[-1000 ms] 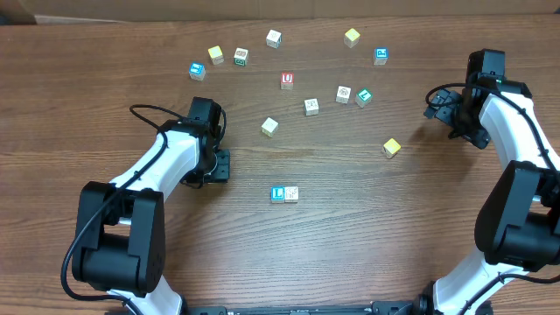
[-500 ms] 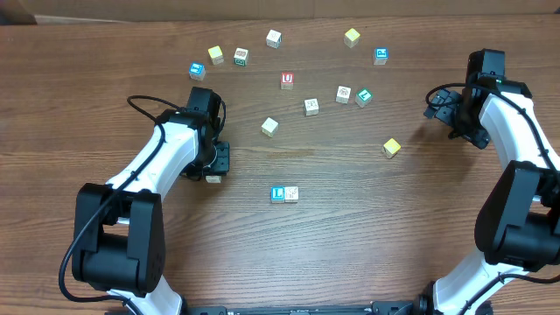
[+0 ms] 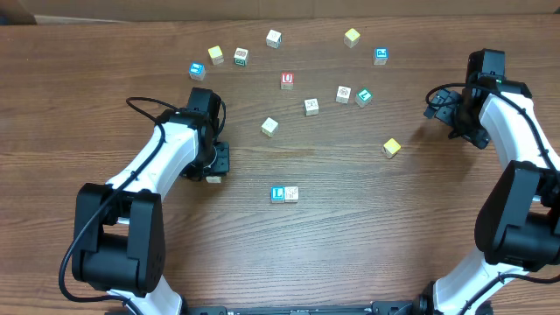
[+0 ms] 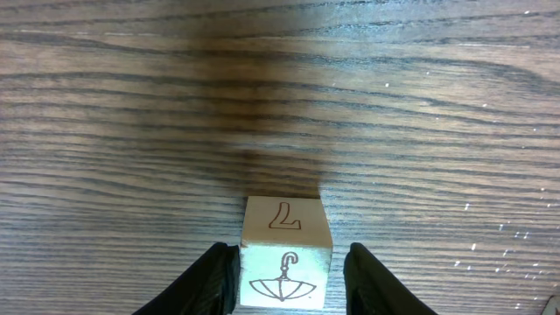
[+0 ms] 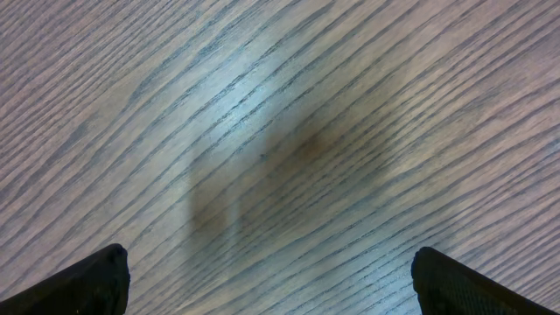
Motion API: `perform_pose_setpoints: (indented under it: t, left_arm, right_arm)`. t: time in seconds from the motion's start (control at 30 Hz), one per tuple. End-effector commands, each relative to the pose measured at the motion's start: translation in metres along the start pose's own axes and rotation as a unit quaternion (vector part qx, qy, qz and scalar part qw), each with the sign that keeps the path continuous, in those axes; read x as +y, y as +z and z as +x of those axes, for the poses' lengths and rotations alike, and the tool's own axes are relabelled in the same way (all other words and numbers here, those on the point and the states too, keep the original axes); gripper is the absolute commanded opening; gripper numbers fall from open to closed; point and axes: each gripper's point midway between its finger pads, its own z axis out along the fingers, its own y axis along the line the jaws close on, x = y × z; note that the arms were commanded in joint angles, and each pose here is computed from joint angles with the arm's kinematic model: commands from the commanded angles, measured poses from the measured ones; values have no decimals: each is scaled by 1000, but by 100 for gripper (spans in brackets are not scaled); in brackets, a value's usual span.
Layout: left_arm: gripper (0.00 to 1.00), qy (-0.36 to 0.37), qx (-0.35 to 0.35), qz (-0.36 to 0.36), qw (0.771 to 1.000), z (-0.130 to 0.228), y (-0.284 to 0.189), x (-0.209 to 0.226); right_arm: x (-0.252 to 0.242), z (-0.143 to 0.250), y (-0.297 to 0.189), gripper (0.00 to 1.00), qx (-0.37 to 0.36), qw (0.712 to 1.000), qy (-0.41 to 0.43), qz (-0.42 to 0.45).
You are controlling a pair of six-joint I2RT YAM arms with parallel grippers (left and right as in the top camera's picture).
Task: Form a horizontal line
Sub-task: 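Carry the 7 block with the left gripper toward the L block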
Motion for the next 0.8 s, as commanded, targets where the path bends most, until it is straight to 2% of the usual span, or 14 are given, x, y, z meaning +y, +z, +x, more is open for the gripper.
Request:
perform_pose_setpoints:
  t: [0.0,0.37,0.77]
  left_arm:
    - [36,-8,11,6,1000,5,4,-4]
    - [35,2,23,29,999,12,3,-18]
    - [37,21,34,42,998,28,2,-56]
  right_arm:
    - [2,-12,-13,100,-22,1000,2,-6]
    - [2,-12,-13,100,-22,1000,2,-6]
    - [2,-12,-13,100,-22,1000,2,-6]
